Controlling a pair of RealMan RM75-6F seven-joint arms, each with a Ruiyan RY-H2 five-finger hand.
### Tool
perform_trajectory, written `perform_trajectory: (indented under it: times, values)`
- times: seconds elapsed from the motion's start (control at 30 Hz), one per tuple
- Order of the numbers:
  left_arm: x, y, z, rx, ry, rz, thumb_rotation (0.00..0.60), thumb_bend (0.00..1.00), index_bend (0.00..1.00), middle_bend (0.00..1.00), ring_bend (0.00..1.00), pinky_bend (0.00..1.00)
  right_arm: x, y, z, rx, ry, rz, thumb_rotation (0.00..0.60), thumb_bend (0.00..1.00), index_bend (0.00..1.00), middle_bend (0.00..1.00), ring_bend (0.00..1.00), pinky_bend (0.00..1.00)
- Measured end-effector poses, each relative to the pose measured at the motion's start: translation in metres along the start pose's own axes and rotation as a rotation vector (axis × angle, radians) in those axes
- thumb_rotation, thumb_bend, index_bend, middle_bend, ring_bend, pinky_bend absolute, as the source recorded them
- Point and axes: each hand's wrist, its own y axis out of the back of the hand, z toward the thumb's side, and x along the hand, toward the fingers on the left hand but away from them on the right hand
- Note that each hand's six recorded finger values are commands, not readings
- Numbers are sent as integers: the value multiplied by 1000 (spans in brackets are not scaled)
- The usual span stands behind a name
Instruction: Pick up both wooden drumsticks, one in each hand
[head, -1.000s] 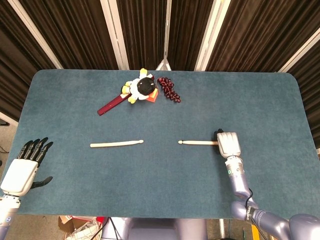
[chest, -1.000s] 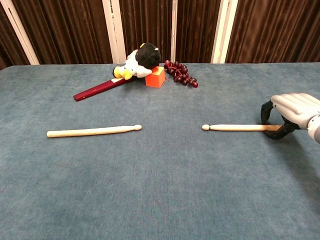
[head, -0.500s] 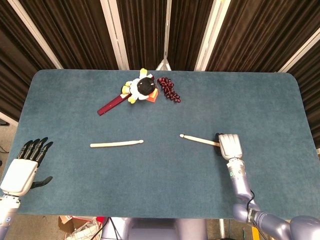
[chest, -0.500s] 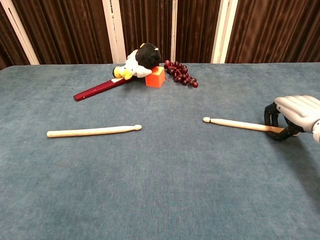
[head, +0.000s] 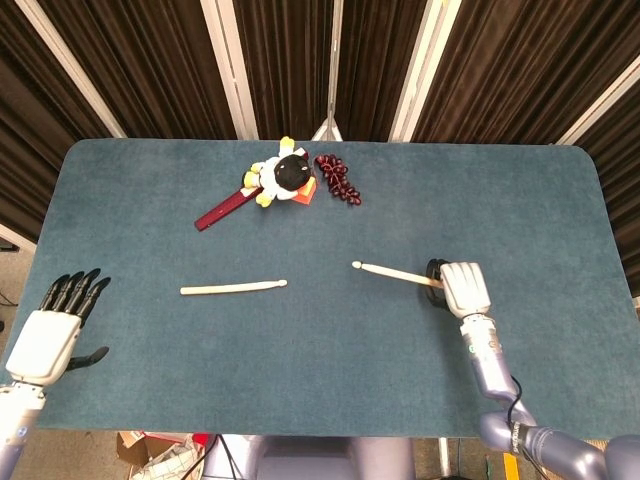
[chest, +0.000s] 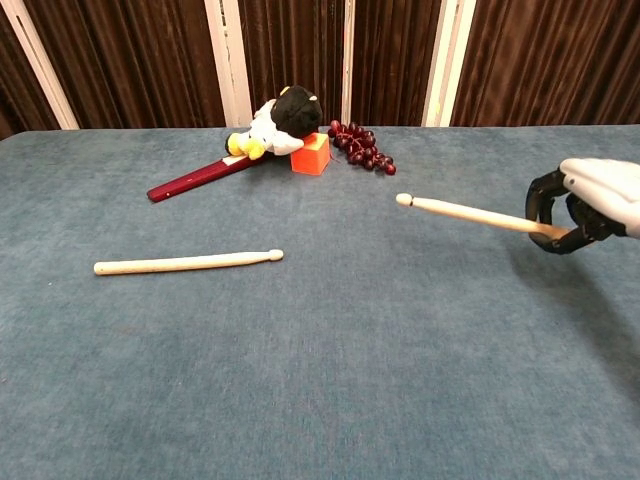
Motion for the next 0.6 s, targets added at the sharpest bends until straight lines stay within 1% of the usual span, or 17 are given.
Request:
perform_trajectory:
  times: [0.03, 0.13, 0.2, 0.3, 0.4, 0.5, 0.6]
  values:
    - [4, 2, 2, 11, -6, 3, 600, 113, 29, 38, 41, 144, 1, 3, 0, -6, 6, -6, 600, 556, 780, 660, 773, 777]
    - [21, 7, 8, 55, -18, 7, 600, 149, 68, 126, 203, 343, 3, 7, 0, -21, 14, -13, 600, 555, 780, 660, 773, 777]
    - [36, 10, 13, 94, -21, 11, 600, 173, 132, 193, 391, 535, 4, 9, 0, -30, 16, -14, 600, 556, 780, 660, 773, 777]
    - [61, 11, 22, 145, -22, 13, 600, 200, 215, 283, 582, 730, 5, 10, 0, -41, 17, -14, 600, 556, 780, 661, 773, 777]
    - [85, 6, 33, 149, -12, -6, 600, 236, 262, 323, 692, 846, 5, 10, 0, -44, 17, -11, 600, 555, 780, 661, 773, 777]
    - [105, -4, 44, 119, 4, -44, 600, 271, 295, 353, 746, 899, 5, 11, 0, -44, 18, -11, 600, 556, 780, 662, 773, 777]
    - [121, -16, 58, 93, 20, -93, 600, 312, 311, 372, 767, 914, 5, 12, -1, -51, 16, -15, 600, 557, 782, 663, 773, 777]
